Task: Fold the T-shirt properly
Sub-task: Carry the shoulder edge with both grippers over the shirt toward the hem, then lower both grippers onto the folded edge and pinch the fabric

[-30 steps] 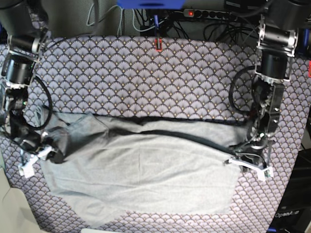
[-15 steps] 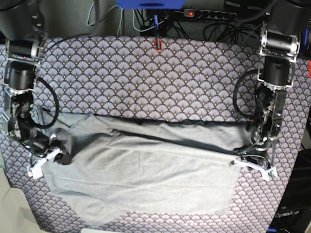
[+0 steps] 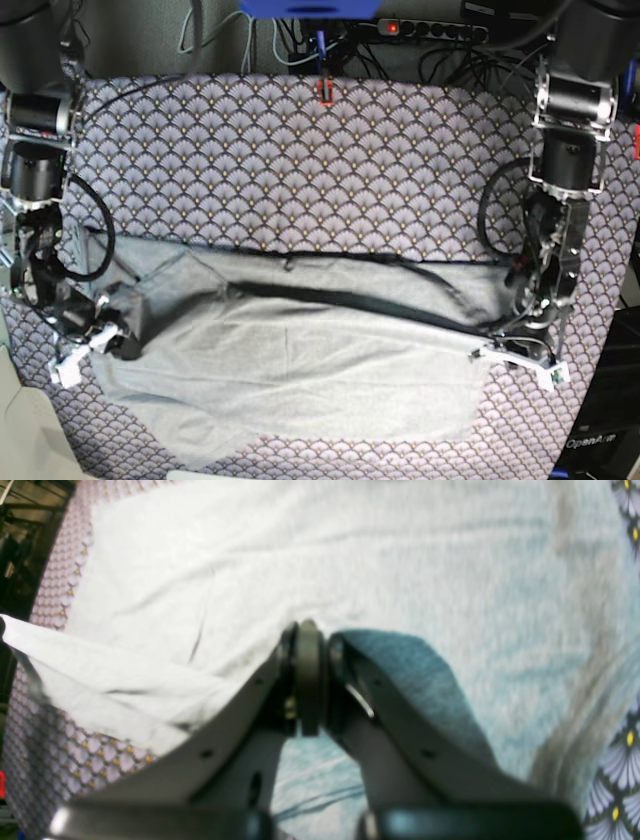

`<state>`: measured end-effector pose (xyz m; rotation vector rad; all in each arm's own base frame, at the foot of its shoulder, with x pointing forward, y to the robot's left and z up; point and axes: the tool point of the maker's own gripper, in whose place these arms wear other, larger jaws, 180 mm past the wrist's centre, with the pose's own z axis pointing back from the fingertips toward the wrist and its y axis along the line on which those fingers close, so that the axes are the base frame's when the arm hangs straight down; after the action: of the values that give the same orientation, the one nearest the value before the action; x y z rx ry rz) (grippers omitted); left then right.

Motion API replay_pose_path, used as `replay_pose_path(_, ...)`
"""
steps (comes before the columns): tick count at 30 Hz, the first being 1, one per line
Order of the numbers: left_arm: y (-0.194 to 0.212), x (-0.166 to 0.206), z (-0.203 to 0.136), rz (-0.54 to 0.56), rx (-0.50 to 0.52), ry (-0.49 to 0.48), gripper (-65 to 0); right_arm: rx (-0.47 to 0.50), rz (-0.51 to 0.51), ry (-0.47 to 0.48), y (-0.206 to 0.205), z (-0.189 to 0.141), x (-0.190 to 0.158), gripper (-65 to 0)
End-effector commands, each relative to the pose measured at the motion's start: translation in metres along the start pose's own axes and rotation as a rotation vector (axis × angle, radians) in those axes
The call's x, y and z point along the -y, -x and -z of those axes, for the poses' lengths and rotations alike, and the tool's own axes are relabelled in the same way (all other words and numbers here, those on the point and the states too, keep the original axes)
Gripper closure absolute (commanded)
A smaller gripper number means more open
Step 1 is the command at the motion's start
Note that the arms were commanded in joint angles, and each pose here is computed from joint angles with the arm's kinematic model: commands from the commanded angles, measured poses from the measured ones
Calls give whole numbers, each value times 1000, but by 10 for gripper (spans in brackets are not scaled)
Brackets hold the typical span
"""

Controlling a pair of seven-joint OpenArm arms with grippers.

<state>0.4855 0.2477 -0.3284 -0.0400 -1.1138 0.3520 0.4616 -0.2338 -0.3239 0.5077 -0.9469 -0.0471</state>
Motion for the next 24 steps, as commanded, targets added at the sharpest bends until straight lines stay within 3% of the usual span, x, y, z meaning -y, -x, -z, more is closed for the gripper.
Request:
replay_pose_path(1,-34,4,0,9,84,11,0,78,-26,-10,-33,-6,-3,-7)
replay_pose_path(7,-44,9,1,14,99,19,0,30,-109,41,-29,4,-4,-7)
replay_pose_path(12,-45,32,2,148,113,44,0,41,-121,47,-28,5,-3,-7)
replay_pose_path(18,-42,43,3,150,113,57,0,30,-114,48,-20,5,-2,-7)
replay_pose_path(24,-33,31,2,149,99,36,0,23,-112,50,-15,5,-1,-7)
